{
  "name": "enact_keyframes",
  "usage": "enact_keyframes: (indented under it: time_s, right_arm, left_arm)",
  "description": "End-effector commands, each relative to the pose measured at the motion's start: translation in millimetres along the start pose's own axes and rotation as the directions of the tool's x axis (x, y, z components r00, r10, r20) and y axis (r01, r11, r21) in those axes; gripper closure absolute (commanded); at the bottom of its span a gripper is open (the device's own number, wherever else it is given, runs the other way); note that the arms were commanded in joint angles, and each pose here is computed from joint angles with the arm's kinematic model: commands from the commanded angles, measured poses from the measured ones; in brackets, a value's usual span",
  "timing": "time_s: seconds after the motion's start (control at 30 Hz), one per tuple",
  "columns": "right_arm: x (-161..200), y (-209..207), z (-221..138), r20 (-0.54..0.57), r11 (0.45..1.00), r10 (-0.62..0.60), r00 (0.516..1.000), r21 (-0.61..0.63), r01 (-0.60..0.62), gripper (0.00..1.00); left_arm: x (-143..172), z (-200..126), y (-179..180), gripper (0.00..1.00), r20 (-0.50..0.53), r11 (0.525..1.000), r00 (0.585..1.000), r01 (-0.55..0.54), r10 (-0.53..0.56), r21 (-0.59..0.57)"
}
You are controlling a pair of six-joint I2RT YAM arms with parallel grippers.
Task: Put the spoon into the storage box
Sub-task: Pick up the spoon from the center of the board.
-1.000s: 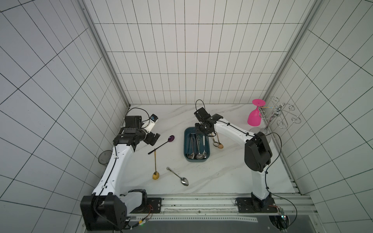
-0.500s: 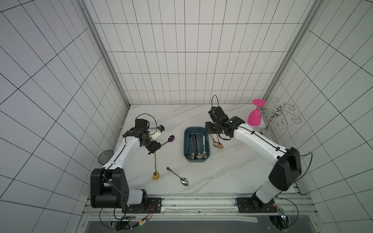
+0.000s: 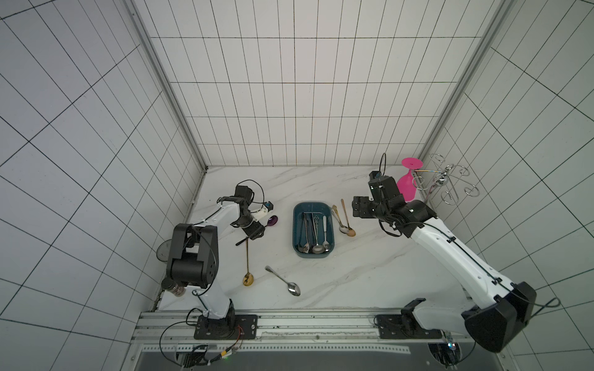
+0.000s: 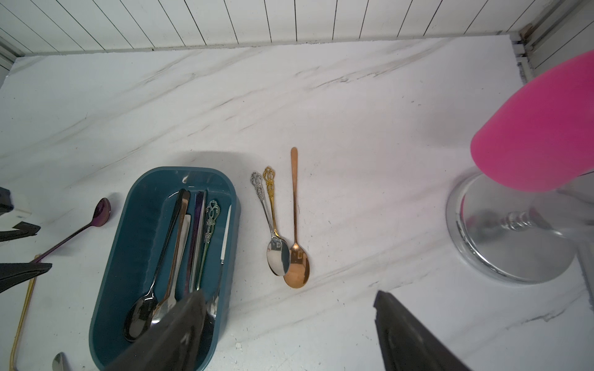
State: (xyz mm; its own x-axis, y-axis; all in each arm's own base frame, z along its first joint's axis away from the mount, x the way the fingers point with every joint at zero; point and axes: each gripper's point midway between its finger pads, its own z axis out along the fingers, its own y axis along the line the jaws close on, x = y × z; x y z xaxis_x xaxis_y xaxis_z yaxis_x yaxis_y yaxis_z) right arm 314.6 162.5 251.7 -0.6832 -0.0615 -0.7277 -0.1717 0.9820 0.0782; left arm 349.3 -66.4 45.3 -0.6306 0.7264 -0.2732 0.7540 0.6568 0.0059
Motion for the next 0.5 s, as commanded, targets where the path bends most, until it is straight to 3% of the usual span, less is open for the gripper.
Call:
enact_keyframes:
  time_s: [0.0, 0.3, 0.47]
  right_arm:
    - [6.9, -21.8, -7.8, 0.01, 0.998, -0.021, 1.0, 0.062, 0.02, 0.12]
    - [14.1, -42.9, -25.6, 0.02, 0.994, -0.015, 1.0, 0.107, 0.013, 0.11]
    - [16.2, -47.6, -27.8, 0.024, 0.993, -0.017, 1.0, 0.118, 0.014, 0.11]
  left_arm:
    - [-5.5, 6.4, 10.8, 0.32, -0.019, 1.0, 0.999, -0.027, 0.027, -0.014]
    - [-10.8, 29.4, 19.4, 0.51, -0.091, 0.999, 0.995, -0.047, 0.049, 0.023]
    - [0.2, 42.8, 11.0, 0.53, -0.179, 0.996, 0.981, -0.07, 0.08, 0.058]
